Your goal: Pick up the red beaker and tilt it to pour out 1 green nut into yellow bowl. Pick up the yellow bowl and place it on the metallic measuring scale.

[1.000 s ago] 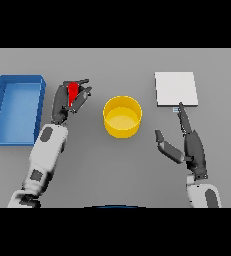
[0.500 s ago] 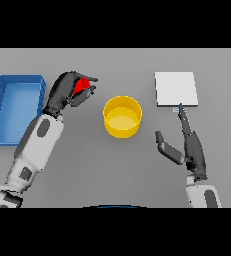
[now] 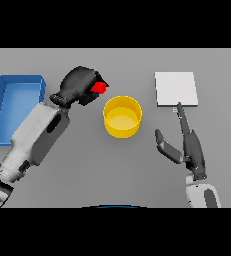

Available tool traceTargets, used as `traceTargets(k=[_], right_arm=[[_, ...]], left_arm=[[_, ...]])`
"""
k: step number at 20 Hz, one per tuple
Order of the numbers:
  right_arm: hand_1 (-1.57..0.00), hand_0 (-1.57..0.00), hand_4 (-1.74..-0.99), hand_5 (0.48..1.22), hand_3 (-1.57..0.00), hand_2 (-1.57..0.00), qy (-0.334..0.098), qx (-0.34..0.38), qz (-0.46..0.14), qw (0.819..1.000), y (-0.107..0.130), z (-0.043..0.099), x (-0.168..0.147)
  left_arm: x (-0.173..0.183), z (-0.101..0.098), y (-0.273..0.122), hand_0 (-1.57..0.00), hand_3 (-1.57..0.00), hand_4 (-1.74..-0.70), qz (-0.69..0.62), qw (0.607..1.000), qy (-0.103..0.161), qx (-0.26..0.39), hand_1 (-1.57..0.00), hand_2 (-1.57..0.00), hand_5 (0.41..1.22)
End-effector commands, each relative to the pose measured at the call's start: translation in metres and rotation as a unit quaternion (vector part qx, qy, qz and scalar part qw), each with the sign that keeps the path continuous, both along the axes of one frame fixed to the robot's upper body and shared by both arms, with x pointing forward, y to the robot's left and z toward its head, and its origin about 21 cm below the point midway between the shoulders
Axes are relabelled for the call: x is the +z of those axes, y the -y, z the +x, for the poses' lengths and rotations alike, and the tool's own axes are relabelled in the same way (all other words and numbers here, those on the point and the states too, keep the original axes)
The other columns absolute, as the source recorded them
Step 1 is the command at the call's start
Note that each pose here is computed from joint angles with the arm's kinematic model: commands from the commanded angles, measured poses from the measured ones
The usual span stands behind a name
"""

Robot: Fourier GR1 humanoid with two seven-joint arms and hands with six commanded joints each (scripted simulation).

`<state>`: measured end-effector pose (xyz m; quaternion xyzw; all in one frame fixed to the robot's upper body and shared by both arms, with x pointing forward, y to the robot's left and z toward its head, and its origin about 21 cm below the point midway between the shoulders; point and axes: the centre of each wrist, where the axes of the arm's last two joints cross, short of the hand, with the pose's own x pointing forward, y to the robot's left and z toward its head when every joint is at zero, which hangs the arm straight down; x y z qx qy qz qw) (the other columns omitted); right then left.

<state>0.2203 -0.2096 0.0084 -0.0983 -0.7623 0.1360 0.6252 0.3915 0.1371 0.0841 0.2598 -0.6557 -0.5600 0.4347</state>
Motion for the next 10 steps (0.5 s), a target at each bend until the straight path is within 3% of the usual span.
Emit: traceTargets(k=[1,3,7,10], right_arm=[[0.0,0.0,-1.054,0.691,0.0,0.0,-0.001,0.002,-0.001,1.0,0.003,-0.001,-0.001],[0.0,0.0,-1.068,0.689,0.0,0.0,-0.001,0.003,0.0,1.0,0.001,-0.002,-0.002],[0.0,0.0,-1.063,0.681,0.0,0.0,-0.005,0.007,0.014,1.0,-0.001,-0.001,-0.002],[0.0,0.0,-1.056,0.672,0.0,0.0,-0.008,0.003,0.014,1.0,-0.001,-0.001,-0.002]], left_arm=[[0.005,0.003,0.002,-1.57,-1.57,-1.74,0.041,0.999,0.005,-0.004,-1.57,-1.57,1.186],[0.014,0.007,0.017,-1.57,-1.57,-1.74,0.114,0.993,0.017,-0.037,-1.57,-1.57,1.199],[0.024,0.013,0.038,-1.57,-1.57,-1.58,0.25,0.965,0.021,-0.073,-1.57,-1.57,1.212],[0.028,0.017,0.052,-1.57,-1.57,-1.66,0.32,0.942,0.027,-0.092,-1.57,-1.57,1.216]])
